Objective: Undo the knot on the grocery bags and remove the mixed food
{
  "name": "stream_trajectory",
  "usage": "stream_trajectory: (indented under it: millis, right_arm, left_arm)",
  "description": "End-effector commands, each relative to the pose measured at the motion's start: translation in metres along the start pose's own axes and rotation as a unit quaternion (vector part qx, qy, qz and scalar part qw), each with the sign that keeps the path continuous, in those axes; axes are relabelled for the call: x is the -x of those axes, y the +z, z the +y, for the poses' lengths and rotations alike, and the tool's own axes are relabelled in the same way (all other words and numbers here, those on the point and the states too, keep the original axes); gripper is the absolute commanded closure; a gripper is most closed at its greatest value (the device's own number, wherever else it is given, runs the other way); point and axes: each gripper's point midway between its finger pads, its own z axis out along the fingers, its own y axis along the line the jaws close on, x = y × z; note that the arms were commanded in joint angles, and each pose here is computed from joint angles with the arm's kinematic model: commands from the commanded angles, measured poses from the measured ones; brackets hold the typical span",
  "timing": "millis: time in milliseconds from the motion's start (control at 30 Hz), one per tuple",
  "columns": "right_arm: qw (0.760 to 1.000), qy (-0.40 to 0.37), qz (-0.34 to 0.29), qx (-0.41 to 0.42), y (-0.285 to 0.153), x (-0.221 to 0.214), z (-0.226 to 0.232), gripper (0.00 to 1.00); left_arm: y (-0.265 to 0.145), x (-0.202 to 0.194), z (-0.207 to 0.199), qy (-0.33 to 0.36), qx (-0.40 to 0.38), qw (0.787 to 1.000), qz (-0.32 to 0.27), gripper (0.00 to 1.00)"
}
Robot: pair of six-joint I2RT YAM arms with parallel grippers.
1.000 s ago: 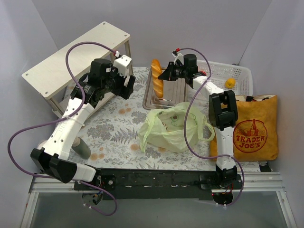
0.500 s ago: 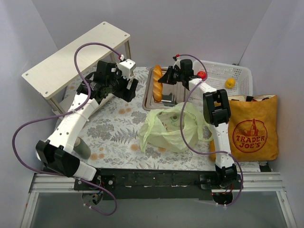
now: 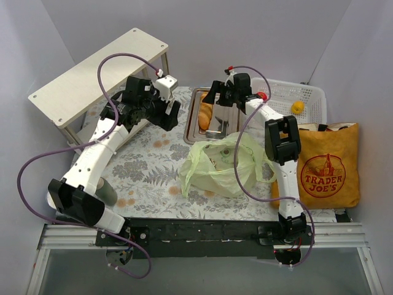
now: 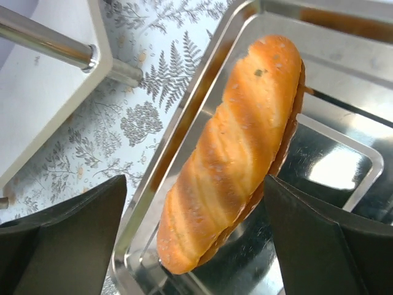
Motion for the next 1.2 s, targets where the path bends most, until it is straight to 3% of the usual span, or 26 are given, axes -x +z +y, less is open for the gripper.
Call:
stream_trajectory:
  millis: [0,100,167,200,233,300,333,433,633,767,933,967,1000,1067,1100,1167]
  right_arm:
    - [0.990,-0.093,-0.100,0.026,-0.069,0.092,0.074,0.02]
    - [0.976,-0.162,-0.136,0.050,-0.116,0.113,0.109,0.02]
    - [0.947,-0.247,-0.193,0.076,-0.168,0.135,0.150,0.05]
    - [0.948,-0.254,-0.178,0.071,-0.172,0.110,0.140,0.05]
    - [0.927,-0.294,-0.217,0.082,-0.213,0.121,0.170,0.06]
    - [0.914,-0.339,-0.206,0.084,-0.231,0.095,0.170,0.07]
    - [0.898,-0.369,-0.222,0.089,-0.261,0.094,0.188,0.08]
    - [0.884,-0.420,-0.186,0.089,-0.289,0.053,0.189,0.13]
    - [0.875,-0.463,-0.099,0.104,-0.322,-0.036,0.180,0.34]
    - [0.877,-0.470,-0.029,0.099,-0.316,-0.088,0.156,0.45]
    - [0.854,-0.504,0.051,0.117,-0.300,-0.149,0.147,0.48]
    - [0.849,-0.508,0.075,0.126,-0.297,-0.170,0.140,0.48]
    - [0.842,-0.516,0.082,0.133,-0.299,-0.180,0.139,0.48]
    - [0.827,-0.529,0.115,0.155,-0.304,-0.211,0.136,0.48]
    - [0.820,-0.532,0.133,0.165,-0.309,-0.229,0.132,0.48]
    - [0.799,-0.541,0.168,0.202,-0.321,-0.259,0.132,0.49]
  left_arm:
    - [-0.008,0.030,-0.015,0.015,-0.050,0.998,-0.043,0.21]
    - [-0.010,0.026,-0.040,0.025,-0.122,0.991,-0.041,0.20]
    - [-0.009,0.016,-0.055,0.022,-0.166,0.985,-0.029,0.20]
    - [-0.008,0.014,-0.061,0.022,-0.183,0.982,-0.026,0.20]
    - [-0.008,0.012,-0.071,0.018,-0.210,0.977,-0.025,0.20]
    - [0.000,0.010,-0.081,0.017,-0.237,0.971,-0.024,0.20]
    - [0.003,0.013,-0.088,0.022,-0.256,0.966,-0.031,0.20]
    - [0.020,0.021,-0.109,0.042,-0.291,0.955,-0.027,0.20]
    - [0.071,0.023,-0.133,0.072,-0.306,0.949,-0.021,0.19]
    - [0.090,0.013,-0.147,0.077,-0.331,0.941,-0.004,0.19]
    - [0.105,-0.015,-0.160,0.109,-0.331,0.937,0.028,0.22]
    - [0.109,-0.022,-0.160,0.121,-0.325,0.937,0.036,0.24]
    - [0.115,-0.029,-0.156,0.139,-0.307,0.940,0.043,0.38]
    - [0.121,-0.038,-0.158,0.145,-0.299,0.941,0.058,0.54]
    - [0.120,-0.038,-0.160,0.142,-0.301,0.941,0.061,0.73]
    - [0.110,-0.034,-0.166,0.128,-0.315,0.938,0.060,0.90]
